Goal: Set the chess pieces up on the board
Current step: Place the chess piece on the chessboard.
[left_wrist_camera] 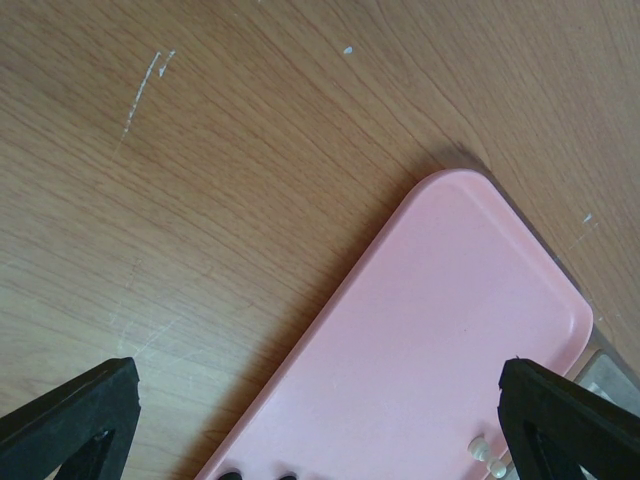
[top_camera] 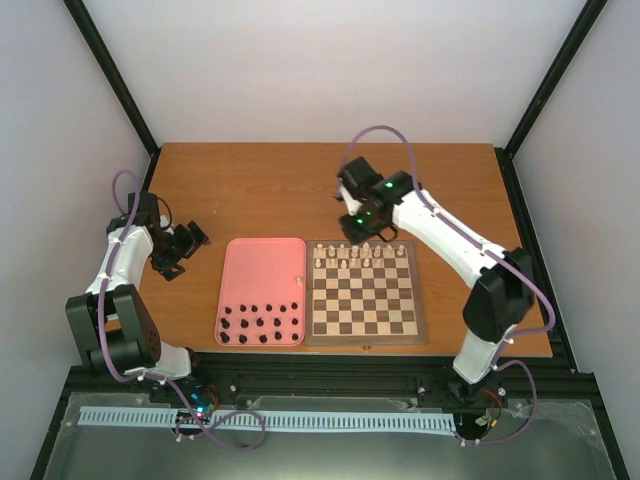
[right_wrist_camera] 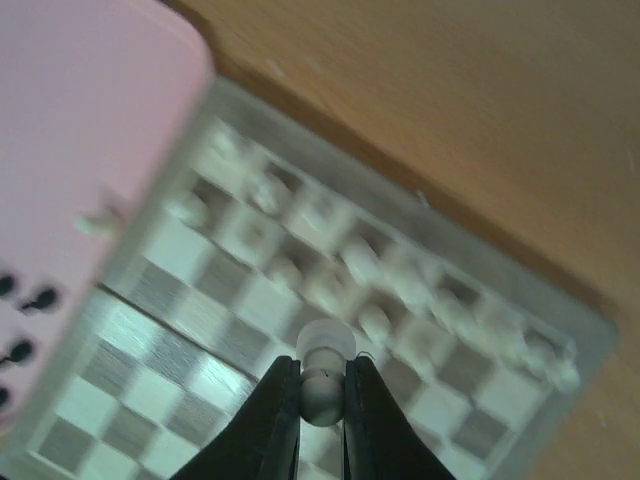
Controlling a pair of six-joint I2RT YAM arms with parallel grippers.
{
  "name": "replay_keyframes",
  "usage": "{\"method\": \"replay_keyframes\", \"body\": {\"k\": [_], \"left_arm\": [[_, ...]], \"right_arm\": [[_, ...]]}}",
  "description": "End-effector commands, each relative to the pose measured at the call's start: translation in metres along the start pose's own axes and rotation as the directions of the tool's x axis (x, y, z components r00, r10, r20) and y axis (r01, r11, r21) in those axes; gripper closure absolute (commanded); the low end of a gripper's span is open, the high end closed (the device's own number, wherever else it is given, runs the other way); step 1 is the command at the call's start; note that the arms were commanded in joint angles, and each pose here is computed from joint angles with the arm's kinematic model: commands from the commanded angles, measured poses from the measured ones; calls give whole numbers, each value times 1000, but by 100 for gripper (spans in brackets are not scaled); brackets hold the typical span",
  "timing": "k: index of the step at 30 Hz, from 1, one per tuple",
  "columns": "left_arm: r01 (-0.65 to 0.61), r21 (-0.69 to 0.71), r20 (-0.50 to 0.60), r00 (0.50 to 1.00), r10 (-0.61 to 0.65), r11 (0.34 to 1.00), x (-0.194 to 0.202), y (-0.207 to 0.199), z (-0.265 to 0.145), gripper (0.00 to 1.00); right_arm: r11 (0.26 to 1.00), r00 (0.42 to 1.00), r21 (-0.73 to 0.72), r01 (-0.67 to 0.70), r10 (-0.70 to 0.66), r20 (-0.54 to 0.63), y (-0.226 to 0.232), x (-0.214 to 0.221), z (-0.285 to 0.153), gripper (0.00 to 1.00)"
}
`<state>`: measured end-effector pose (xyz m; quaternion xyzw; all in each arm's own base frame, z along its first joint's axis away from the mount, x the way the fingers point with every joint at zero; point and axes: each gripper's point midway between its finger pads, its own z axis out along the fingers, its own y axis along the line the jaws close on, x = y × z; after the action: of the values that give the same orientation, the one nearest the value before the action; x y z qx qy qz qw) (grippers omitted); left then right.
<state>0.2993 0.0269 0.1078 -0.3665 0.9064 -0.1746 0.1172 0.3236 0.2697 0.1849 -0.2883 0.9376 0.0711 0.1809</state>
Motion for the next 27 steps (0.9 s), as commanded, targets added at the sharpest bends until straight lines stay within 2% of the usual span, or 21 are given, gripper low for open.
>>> {"method": "replay_keyframes", "body": {"k": [1, 5, 10, 16, 27], "left_arm": [[-31, 17, 26, 999, 31, 999, -6, -7, -10, 0], [-30, 16, 19, 999, 29, 999, -6, -7, -8, 0], [-29, 16, 16, 999, 28, 999, -6, -7, -8, 0], [-30, 12, 17, 999, 29, 999, -6, -6, -8, 0], [-34, 5, 24, 999, 33, 999, -6, -5, -9, 0]], "right_arm": [[990, 988, 76, -118, 125, -93, -46, 57, 7, 90], [978, 974, 81, -190, 198, -111, -72, 86, 10, 90], [973, 961, 86, -215, 227, -160, -86, 106, 28, 90], [974, 953, 99, -204, 221, -208, -90, 116, 50, 90], [970, 946, 129, -205, 230, -227, -101, 116, 71, 90]]}}
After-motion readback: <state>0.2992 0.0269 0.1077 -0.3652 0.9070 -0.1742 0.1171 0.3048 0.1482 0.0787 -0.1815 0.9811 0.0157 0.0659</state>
